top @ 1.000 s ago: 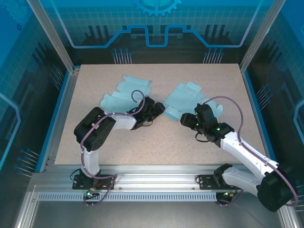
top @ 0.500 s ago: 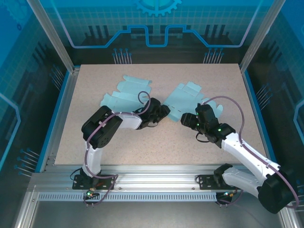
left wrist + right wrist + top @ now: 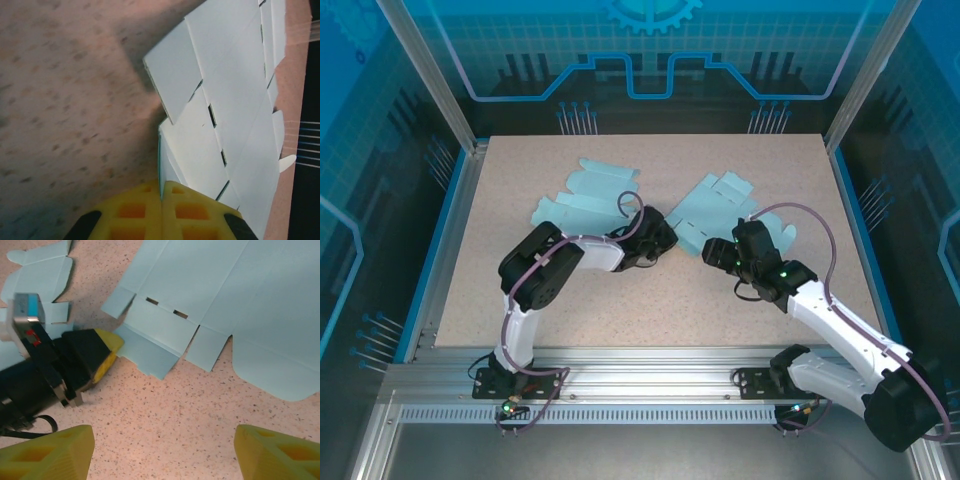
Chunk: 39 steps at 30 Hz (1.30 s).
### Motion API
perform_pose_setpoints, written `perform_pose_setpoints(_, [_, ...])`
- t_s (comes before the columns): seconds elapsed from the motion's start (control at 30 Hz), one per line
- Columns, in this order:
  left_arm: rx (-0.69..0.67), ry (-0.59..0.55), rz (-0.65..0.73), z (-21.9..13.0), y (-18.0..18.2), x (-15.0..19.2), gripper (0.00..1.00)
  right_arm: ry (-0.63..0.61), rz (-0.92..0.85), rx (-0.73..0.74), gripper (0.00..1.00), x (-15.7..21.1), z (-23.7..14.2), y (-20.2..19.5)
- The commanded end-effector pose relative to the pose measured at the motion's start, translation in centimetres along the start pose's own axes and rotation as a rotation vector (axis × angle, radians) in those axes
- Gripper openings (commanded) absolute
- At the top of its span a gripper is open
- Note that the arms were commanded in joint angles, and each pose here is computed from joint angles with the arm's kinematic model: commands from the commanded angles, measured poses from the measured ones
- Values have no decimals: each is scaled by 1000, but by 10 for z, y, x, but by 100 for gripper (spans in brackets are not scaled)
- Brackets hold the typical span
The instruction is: Fold the paper box
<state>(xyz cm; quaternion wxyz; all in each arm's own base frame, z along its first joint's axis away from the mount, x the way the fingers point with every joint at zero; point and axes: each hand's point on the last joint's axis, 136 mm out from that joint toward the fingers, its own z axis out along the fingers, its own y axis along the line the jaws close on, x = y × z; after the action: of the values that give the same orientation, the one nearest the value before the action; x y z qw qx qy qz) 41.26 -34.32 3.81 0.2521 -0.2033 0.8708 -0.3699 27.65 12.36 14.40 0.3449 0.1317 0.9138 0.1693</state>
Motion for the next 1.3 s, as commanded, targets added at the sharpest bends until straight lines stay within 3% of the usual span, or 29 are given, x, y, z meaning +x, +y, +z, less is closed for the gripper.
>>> perform_pose_setpoints(0.0, [11, -44, 204, -11, -21, -15, 0, -18, -43, 15, 77, -8, -9, 1])
perform_pose_setpoints(0.2, [112, -81, 553, -46, -58, -38, 0, -18, -71, -6, 78, -22, -13, 4])
perform_pose_setpoints(0.37, [278, -121, 820, -90, -75, -53, 0, -20, -75, -32, 77, -45, -17, -1])
perform_pose_setpoints(0.57, [381, -191, 1088, -125, -69, -65, 0, -40, -82, -101, 78, -72, -24, -3])
perform_pose_setpoints(0.87, [603, -330, 1416, -158, -71, -62, 0, -122, -352, -140, 77, -117, -44, 15])
perform_pose_setpoints(1.13, [725, -344, 1434, -175, -71, -84, 0, -153, -777, -183, 78, -148, -51, 40])
perform_pose_setpoints(1.27, [769, -312, 1416, -179, -67, -93, 0, -145, -862, -203, 76, -167, -40, 41])
